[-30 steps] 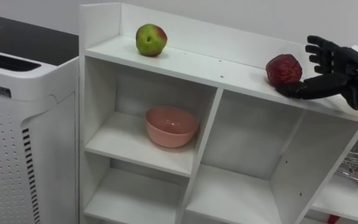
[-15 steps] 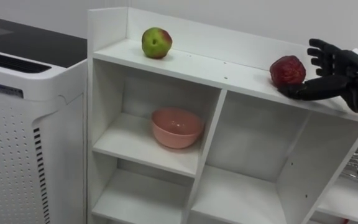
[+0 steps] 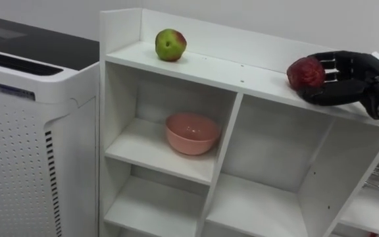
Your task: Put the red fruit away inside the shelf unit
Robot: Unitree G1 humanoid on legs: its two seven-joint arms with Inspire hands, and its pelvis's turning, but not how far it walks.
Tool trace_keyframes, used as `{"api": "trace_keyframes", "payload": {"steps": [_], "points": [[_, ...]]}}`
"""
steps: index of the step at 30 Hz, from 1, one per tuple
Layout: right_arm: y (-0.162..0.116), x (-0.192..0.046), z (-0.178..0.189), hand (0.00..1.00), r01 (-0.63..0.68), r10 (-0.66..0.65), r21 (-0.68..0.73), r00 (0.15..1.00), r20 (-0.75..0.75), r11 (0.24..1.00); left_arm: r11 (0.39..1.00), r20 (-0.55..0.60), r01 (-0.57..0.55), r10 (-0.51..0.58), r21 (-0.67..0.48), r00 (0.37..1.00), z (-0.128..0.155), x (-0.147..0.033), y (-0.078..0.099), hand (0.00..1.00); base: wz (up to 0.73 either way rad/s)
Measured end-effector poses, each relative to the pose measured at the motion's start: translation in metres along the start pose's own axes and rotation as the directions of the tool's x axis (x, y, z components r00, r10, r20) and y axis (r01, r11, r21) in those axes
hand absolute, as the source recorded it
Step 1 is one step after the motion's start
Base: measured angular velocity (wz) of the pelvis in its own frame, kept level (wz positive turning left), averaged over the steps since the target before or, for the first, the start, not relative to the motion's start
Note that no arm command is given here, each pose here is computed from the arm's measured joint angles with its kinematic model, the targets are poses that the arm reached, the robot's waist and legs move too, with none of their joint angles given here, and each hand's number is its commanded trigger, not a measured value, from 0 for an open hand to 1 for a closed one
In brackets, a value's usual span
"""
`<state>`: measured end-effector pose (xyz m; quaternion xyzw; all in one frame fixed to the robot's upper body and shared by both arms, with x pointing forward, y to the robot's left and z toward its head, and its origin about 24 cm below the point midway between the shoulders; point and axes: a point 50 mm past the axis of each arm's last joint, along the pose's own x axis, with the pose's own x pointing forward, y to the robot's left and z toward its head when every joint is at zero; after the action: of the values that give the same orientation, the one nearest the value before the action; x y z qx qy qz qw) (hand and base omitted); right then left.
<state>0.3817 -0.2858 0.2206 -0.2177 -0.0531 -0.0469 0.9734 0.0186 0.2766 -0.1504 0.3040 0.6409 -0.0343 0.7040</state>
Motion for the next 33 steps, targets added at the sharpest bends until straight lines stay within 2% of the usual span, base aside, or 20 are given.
{"api": "trace_keyframes", "payload": {"steps": [7, 24, 28, 33], "points": [[-0.001, 0.0, 0.002, 1.0, 0.028, -0.027, -0.052, 0.999, 0.02, 0.998, 1.0, -0.003, 0.002, -0.002, 0.0, 1.0, -0.001, 0.0, -0.001, 0.0, 0.02], [0.002, 0.0, 0.003, 1.0, 0.028, -0.027, -0.04, 0.999, 0.025, 0.999, 1.0, 0.011, -0.004, 0.004, -0.001, 1.0, 0.004, 0.001, 0.002, 0.0, 0.0], [0.01, 0.001, 0.017, 1.0, -0.001, 0.004, -0.04, 0.997, 0.082, 0.999, 1.0, 0.013, -0.007, 0.007, -0.001, 1.0, 0.005, 0.001, 0.002, 0.0, 0.0], [0.035, -0.009, 0.043, 1.0, -0.064, 0.084, -0.096, 0.972, 0.221, 0.993, 1.0, 0.035, -0.017, 0.017, -0.001, 0.999, 0.01, 0.001, 0.005, 0.0, 0.0]]}}
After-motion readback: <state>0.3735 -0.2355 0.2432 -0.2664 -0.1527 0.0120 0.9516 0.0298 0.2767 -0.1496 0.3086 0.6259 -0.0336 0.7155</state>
